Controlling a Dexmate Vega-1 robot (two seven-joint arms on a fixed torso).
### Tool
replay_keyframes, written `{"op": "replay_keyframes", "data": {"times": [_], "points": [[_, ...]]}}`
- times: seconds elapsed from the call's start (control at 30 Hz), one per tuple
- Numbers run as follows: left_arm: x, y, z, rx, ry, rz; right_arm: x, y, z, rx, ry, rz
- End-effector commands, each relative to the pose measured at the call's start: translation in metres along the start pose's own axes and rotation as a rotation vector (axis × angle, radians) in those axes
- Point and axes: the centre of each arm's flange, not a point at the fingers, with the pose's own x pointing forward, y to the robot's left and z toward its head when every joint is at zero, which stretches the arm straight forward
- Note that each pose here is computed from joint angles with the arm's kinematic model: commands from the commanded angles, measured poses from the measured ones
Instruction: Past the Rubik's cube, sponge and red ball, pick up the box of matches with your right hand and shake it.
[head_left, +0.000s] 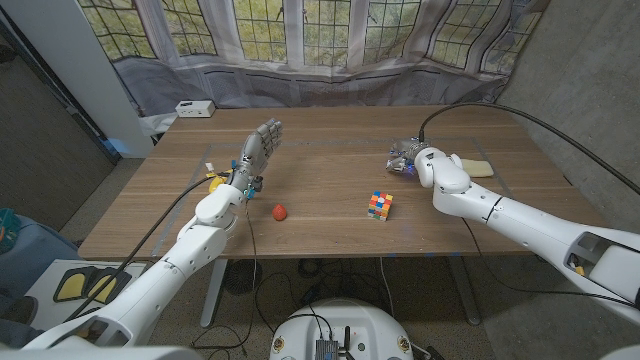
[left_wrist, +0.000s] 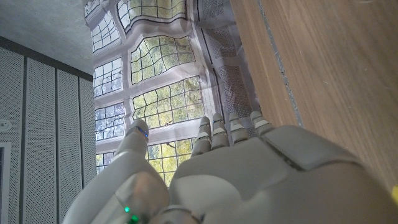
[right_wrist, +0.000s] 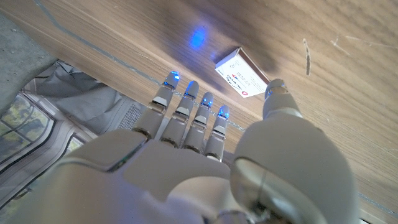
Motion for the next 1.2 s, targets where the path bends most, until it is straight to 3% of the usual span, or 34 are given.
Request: {"op": "replay_keyframes", "data": {"times": [0.03,0.33,0.83,1.2], "points": [[-0.003,0.005,0.0,-0.007,-0.003,-0.004,-0.013,-0.01,0.002,0.041,-0.002,-0.02],[-0.005,0.007,0.001,-0.008,-0.001,-0.013,-0.03,-0.02,0.0,0.159,-0.041,-0.081],[-0.013,0.014,0.006,0.002,0.007,-0.029,-0.055,-0.023,0.0,0.333,-0.115,-0.177],[-0.015,0.018,0.013,0.0,-0.006,-0.08,-0.087,-0.02,0.001,0.598,-0.216,-0.283]]}}
